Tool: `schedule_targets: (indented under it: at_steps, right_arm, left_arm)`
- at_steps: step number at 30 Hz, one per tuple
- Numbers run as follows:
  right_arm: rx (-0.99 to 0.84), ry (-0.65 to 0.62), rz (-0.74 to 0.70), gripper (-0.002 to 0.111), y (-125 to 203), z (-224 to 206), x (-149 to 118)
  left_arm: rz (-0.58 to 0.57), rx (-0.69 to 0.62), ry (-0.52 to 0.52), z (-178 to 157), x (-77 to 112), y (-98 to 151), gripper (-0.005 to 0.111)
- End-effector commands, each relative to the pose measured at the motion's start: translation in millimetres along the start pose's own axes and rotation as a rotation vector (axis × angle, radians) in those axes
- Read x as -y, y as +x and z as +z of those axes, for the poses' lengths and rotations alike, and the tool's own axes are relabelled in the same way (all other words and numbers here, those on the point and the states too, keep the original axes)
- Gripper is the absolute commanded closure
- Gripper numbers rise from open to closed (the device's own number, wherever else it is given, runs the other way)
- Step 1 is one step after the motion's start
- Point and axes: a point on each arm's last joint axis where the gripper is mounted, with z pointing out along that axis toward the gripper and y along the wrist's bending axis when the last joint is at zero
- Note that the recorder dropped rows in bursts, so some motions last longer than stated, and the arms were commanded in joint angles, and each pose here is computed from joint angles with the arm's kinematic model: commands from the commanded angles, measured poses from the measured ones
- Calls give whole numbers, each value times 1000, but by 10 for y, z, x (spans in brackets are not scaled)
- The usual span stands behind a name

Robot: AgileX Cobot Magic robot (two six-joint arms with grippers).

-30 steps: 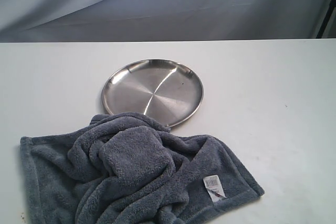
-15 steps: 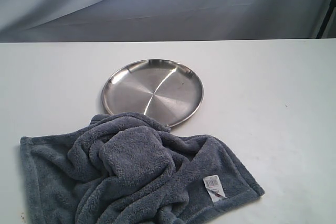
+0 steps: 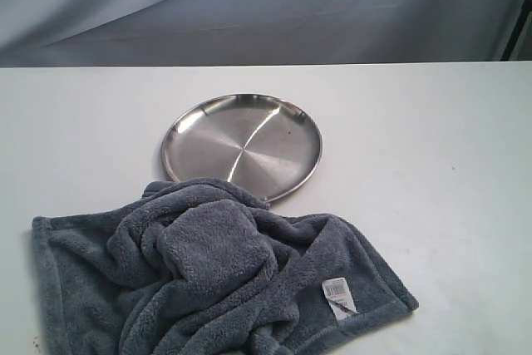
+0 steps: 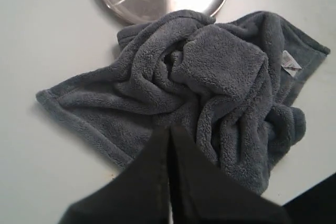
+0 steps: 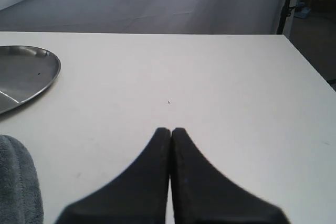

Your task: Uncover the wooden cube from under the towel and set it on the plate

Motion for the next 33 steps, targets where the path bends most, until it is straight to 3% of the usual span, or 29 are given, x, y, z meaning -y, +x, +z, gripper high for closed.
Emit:
schedule_targets:
  at_steps: [1, 5, 8, 23, 29, 33]
  right_arm:
    - [1, 0, 10, 108, 10, 1, -1]
    - [1, 0, 10, 108, 10, 1, -1]
    - [1, 0, 10, 108, 10, 1, -1]
    - [1, 0, 10, 108, 10, 1, -1]
    - [1, 0, 10, 108, 10, 1, -1]
    - [1, 0, 10, 108, 10, 1, -1]
  left_arm:
    - [75, -109, -20, 175, -24, -167, 107]
    - [121, -244, -126, 437, -38, -240, 107]
    - [152, -320, -111, 652, 87, -274, 107]
    - [306, -625, 73, 1420, 1108, -108, 107]
    - [334, -601, 113, 1608, 1496, -384, 107]
    - [324, -544, 124, 1861, 1696, -769, 107]
